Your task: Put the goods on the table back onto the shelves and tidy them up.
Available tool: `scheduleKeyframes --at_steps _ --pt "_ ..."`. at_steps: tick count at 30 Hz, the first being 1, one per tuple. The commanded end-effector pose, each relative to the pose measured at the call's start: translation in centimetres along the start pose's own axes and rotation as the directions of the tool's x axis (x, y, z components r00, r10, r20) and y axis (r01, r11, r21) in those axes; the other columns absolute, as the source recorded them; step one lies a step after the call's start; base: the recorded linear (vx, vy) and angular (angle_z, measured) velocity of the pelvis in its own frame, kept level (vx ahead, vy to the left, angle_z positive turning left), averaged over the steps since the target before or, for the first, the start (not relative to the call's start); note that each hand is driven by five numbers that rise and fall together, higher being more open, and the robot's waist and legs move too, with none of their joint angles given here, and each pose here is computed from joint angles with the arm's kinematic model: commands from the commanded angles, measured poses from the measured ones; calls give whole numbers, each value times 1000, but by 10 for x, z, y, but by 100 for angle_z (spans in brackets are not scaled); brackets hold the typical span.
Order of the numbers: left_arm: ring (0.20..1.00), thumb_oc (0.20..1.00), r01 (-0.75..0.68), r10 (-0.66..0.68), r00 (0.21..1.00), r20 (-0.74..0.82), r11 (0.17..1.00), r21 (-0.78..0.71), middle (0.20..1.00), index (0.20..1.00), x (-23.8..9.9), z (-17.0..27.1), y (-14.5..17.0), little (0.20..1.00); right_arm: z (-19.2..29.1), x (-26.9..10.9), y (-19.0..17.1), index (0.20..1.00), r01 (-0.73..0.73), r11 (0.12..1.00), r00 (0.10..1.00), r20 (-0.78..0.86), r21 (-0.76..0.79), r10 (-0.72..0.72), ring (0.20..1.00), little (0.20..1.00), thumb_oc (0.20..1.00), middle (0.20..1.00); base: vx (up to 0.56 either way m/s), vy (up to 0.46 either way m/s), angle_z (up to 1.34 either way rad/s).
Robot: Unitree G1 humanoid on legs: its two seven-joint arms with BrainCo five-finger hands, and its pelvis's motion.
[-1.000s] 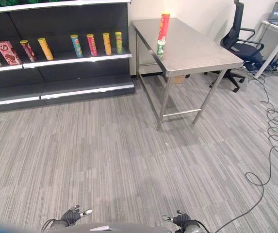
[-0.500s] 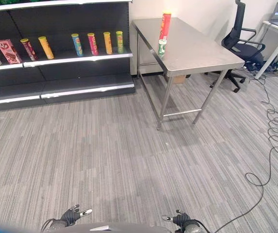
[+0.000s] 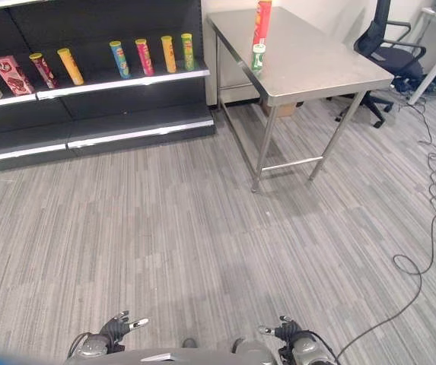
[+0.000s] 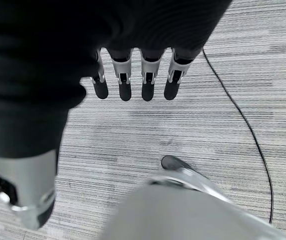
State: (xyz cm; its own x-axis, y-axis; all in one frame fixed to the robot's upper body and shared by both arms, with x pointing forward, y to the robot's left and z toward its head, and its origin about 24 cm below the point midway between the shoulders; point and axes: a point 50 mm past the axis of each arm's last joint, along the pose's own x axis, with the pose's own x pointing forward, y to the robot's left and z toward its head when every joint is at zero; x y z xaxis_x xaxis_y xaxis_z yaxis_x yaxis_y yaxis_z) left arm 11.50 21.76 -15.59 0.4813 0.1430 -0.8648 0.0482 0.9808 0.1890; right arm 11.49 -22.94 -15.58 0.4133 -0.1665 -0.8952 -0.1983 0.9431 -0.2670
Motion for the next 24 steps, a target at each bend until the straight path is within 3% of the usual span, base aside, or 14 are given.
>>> scheduleKeyframes --at_steps 1,14,24 --pt "1000 1000 -6 5 1000 28 999 36 1000 1000 1 6 4 1000 16 2 1 1000 -15 1000 999 47 -26 16 1000 1000 1000 1000 159 106 35" --pt "1000 1000 4 -7 998 54 998 62 1000 1000 4 16 0 1000 -3 0 -6 1000 4 1000 1000 -13 12 -4 1000 1000 1000 1000 336 -98 42" --pt "1000 1000 12 -17 997 72 998 59 1000 1000 5 25 -5 1000 15 1 -20 1000 46 998 996 72 43 -49 1000 1000 1000 1000 308 -201 48"
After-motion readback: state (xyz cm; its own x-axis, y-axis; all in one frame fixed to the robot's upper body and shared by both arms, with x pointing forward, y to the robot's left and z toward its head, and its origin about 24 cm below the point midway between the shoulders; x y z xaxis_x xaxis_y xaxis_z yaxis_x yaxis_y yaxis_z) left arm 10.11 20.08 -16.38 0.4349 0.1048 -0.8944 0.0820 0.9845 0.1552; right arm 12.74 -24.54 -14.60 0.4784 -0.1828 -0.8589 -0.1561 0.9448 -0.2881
